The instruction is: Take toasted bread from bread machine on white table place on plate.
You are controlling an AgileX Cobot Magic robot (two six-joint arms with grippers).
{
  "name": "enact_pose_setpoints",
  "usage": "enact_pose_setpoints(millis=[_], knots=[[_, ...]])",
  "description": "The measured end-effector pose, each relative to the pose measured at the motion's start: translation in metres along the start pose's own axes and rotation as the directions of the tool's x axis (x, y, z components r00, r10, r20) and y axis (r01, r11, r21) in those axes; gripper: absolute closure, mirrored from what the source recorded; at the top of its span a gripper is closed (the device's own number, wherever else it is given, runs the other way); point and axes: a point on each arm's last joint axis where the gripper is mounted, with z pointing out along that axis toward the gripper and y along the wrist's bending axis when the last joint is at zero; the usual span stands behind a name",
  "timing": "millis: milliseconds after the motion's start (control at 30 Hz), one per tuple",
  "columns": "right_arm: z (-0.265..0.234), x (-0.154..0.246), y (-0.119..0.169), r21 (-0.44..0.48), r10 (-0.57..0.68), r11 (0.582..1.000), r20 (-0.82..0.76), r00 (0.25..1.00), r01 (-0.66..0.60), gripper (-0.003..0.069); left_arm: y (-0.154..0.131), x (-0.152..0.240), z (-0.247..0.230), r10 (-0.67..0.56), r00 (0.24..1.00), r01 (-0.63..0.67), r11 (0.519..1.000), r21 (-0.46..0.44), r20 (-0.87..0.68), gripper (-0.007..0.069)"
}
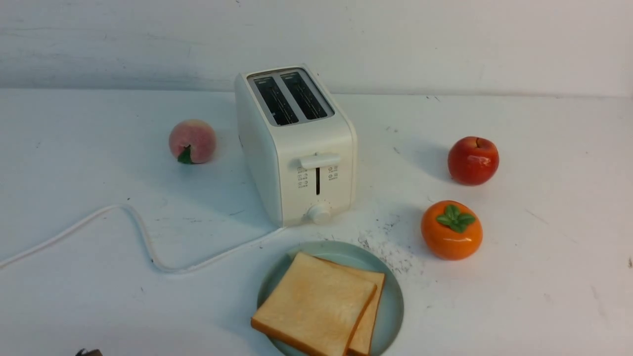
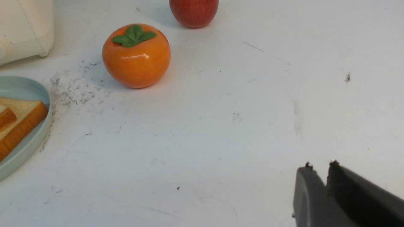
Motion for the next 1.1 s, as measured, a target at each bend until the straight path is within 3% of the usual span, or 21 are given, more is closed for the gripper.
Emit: enact_pose_setpoints(millis=[267, 433, 700, 833, 1100], knots=[[0.000, 0.000, 0.000, 0.000, 0.000, 1.000, 0.000, 1.000, 0.000, 0.0562, 0.009, 0.007, 0.002, 0.101, 0.994, -0.103, 0.994, -0.039, -0.033, 0.0611], [0.000, 0.000, 0.000, 0.000, 0.000, 1.000, 0.000, 1.000, 0.000, 0.0556, 0.009, 0.003, 0.002, 0.320, 0.947, -0.319, 0.946, -0.051, 0.006, 0.0608], [0.000, 0.000, 0.000, 0.000, 0.000, 1.000, 0.000, 1.000, 0.000, 0.0543, 0.011, -0.001, 0.000, 0.502, 0.864, -0.498, 0.864, -0.079, 0.043, 0.0603], [0.000, 0.000, 0.000, 0.000, 0.000, 1.000, 0.000, 1.000, 0.000, 0.0540, 0.014, 0.000, 0.000, 0.509, 0.860, -0.504, 0.858, -0.104, 0.040, 0.0599], [0.000, 0.000, 0.000, 0.000, 0.001, 1.000, 0.000, 1.000, -0.001, 0.0531, 0.032, -0.007, -0.002, 0.465, 0.875, -0.396, 0.848, -0.354, 0.135, 0.0589]])
